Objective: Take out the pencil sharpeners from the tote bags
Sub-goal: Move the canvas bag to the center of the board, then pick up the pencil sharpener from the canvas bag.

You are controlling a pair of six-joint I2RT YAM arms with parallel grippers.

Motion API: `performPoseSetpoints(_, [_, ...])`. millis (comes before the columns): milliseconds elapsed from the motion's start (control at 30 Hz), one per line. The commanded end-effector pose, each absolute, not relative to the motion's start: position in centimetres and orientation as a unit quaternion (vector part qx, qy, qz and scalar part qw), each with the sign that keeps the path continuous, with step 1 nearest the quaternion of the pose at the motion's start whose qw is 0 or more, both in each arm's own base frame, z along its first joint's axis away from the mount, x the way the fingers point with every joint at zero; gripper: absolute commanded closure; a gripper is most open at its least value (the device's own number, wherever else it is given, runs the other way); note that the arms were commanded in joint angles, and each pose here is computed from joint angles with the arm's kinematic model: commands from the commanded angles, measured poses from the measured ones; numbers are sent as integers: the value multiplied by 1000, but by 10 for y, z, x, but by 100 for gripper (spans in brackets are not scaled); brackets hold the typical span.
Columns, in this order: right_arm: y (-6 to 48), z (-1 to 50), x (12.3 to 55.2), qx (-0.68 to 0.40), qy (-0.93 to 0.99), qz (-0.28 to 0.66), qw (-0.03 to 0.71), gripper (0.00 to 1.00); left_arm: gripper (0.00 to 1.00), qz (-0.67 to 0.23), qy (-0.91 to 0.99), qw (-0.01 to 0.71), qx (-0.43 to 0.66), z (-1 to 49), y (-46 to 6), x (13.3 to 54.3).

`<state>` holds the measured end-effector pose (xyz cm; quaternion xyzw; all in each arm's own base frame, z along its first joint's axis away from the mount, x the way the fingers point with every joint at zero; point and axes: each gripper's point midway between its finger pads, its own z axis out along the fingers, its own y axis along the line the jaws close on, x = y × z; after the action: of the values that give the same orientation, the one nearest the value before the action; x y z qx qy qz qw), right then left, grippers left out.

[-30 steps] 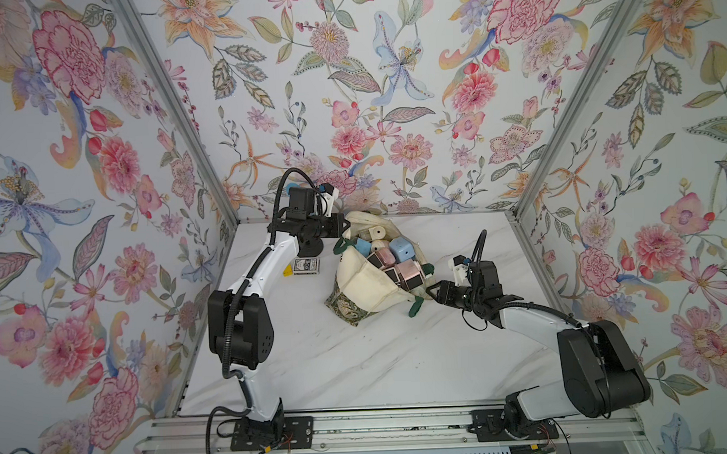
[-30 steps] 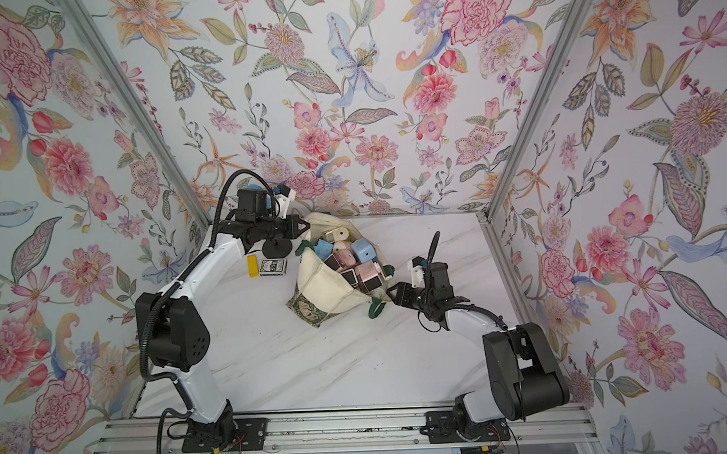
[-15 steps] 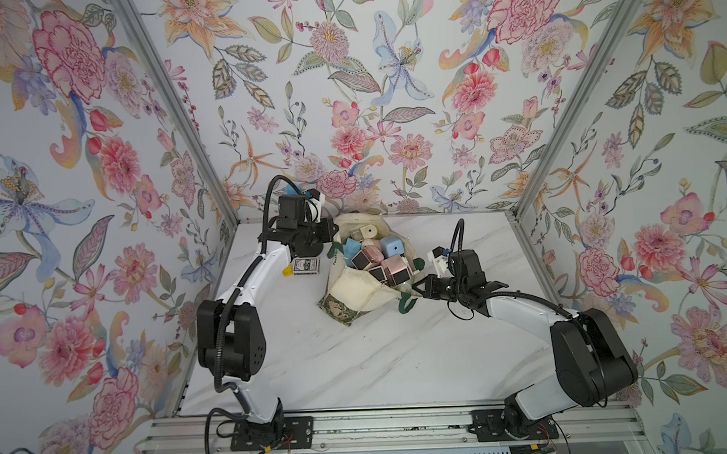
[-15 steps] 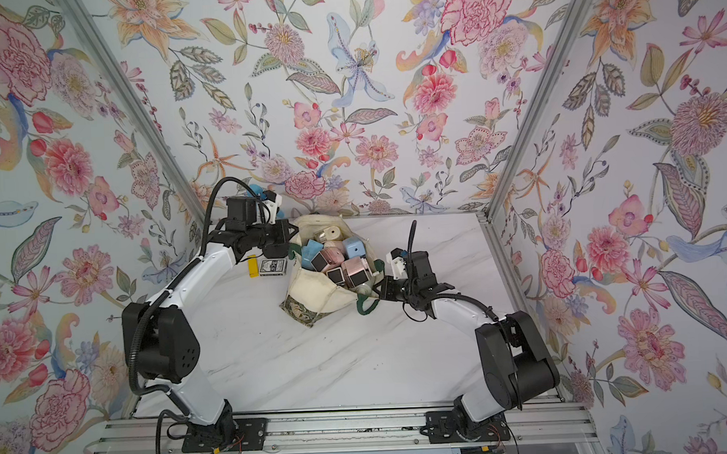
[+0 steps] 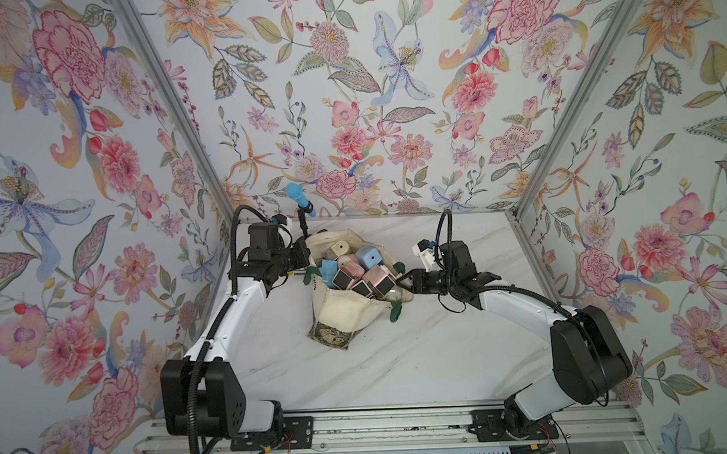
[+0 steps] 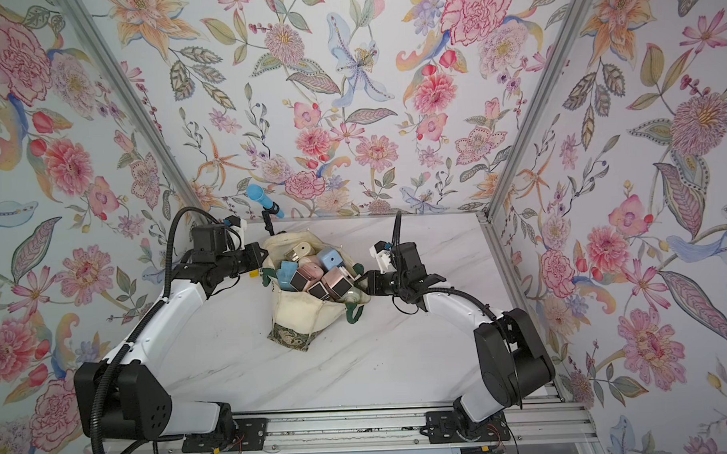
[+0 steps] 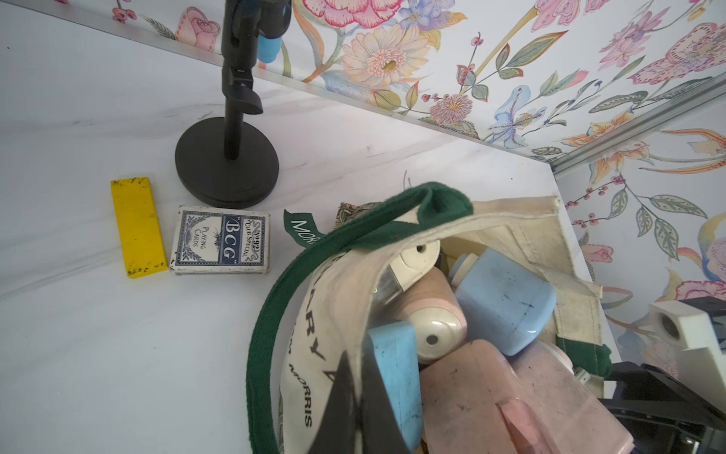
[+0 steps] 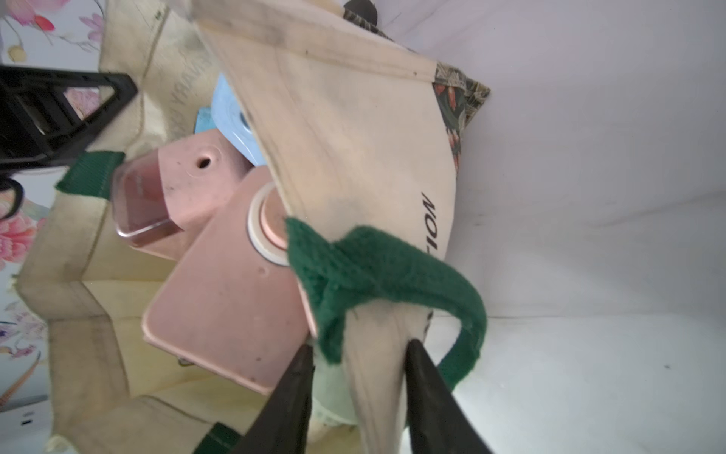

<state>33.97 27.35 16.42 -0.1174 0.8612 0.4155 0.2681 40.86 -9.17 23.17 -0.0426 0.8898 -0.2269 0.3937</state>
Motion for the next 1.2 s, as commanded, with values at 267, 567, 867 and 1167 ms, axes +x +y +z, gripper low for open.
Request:
performPoseSetpoints(267, [240, 233, 321, -84, 834, 375, 397, 19, 100, -167, 890, 420, -57, 246, -71, 395])
performPoseSetpoints(567, [280, 236, 296, -1, 806, 439, 397, 10, 100, -171, 897, 405, -47, 222, -80, 392])
performPoseSetpoints(867, [311, 205, 307, 17, 825, 448, 346, 11, 100, -138, 894, 422, -51, 223, -67, 387])
performPoseSetpoints(1167, [340, 189, 315, 15, 840, 445, 310, 11, 100, -123, 896, 424, -53, 221, -62, 385])
